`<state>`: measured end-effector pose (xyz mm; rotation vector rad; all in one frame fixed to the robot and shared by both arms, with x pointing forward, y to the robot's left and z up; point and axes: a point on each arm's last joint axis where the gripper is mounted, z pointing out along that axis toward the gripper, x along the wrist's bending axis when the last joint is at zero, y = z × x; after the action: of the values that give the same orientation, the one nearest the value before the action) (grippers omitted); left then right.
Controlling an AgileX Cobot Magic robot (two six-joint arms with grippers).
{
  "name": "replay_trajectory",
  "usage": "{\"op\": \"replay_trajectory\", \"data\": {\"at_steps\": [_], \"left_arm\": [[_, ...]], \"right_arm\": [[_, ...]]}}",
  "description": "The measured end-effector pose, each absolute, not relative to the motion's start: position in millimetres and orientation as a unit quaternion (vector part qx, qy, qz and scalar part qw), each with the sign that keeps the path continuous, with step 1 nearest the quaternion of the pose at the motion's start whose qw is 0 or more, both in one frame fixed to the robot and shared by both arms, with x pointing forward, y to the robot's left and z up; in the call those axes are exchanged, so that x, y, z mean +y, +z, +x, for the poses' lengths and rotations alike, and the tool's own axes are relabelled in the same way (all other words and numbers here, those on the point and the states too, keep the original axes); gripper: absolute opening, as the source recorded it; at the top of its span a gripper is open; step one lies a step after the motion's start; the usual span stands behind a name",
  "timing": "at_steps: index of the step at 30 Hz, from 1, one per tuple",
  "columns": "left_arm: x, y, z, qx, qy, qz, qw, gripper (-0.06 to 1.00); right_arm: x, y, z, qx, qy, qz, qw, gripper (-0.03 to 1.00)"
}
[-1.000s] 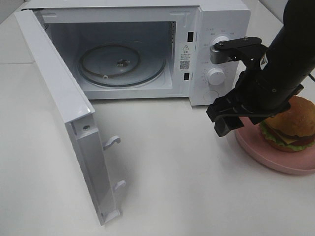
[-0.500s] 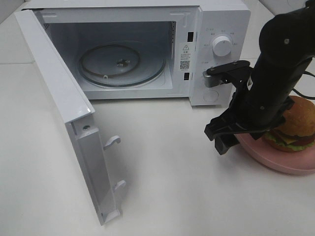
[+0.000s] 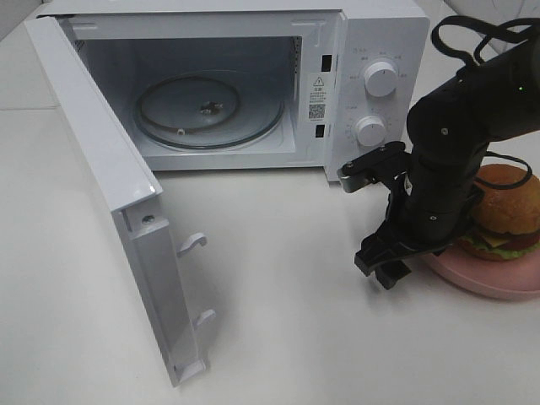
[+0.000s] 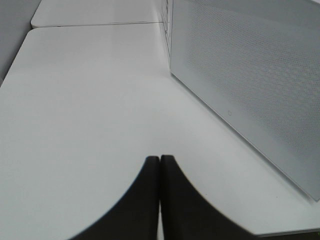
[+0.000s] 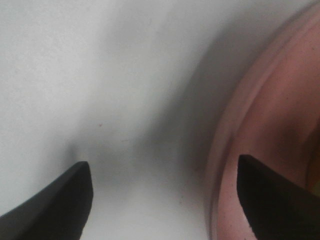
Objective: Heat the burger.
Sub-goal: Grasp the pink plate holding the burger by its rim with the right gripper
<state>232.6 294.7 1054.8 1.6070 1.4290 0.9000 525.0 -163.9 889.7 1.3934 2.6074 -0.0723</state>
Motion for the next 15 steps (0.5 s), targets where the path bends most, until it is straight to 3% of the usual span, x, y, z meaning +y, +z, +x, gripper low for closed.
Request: {"op": "replay_trajectory", "data": {"at_steps": [9, 11, 13, 14, 15], "left_arm": [[295, 1055, 233, 0.563, 0.355, 0.634, 0.394, 0.0], [295, 1055, 233, 0.563, 0.355, 0.634, 0.394, 0.0], [295, 1055, 233, 0.563, 0.355, 0.634, 0.394, 0.0], [295, 1055, 233, 0.563, 0.355, 0.634, 0.394, 0.0], [295, 1055, 233, 0.563, 0.355, 0.634, 0.394, 0.0]], "right_arm": [[-162, 879, 529, 0.88, -0.027, 0.466, 0.088, 0.69], [-162, 879, 529, 0.88, -0.028, 0.465, 0.088, 0.64], [-163, 878, 529, 0.883, -0.033, 0.459, 0.092, 0.53], [-163, 878, 529, 0.883, -0.033, 0.459, 0.092, 0.53], [-163, 877, 529, 0.884, -0.037, 0.456, 0.093, 0.44]]}}
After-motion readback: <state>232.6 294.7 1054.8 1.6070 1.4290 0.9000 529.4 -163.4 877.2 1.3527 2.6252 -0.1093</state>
